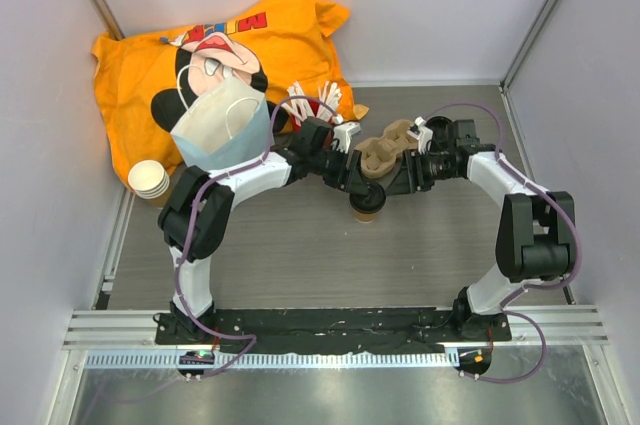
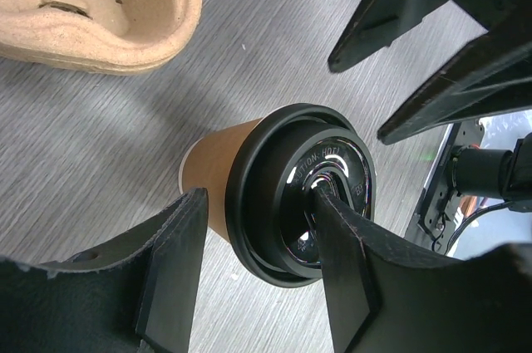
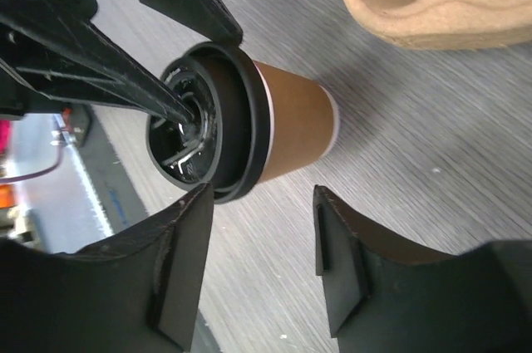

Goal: Pack the takeout coffee

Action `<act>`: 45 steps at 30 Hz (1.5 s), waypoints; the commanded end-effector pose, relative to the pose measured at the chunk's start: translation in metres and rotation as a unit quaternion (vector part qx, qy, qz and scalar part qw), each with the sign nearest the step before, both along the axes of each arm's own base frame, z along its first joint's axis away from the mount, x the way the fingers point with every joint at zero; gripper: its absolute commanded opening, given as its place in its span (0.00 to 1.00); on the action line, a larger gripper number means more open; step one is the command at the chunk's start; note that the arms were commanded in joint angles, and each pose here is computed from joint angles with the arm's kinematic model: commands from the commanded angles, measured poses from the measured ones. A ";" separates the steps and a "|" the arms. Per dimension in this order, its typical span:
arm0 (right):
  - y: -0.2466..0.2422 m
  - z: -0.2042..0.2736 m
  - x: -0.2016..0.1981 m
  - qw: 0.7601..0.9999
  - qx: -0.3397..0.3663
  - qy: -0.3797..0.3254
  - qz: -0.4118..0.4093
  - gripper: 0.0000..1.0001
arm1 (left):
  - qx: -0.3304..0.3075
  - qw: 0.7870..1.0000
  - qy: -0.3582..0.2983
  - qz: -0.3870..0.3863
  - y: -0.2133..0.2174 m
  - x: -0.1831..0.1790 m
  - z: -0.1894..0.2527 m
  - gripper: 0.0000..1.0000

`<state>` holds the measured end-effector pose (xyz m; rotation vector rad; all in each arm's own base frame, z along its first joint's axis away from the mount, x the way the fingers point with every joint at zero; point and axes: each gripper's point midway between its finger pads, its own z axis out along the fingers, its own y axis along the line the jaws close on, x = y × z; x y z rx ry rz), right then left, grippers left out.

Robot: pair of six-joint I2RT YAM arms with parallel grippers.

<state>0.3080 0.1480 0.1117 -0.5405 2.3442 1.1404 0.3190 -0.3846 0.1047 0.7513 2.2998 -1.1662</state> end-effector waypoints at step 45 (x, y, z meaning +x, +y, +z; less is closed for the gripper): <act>0.005 -0.052 -0.002 0.994 -0.108 0.003 0.014 0.35 | 0.199 0.980 0.015 -0.018 0.037 -0.026 -0.093 0.51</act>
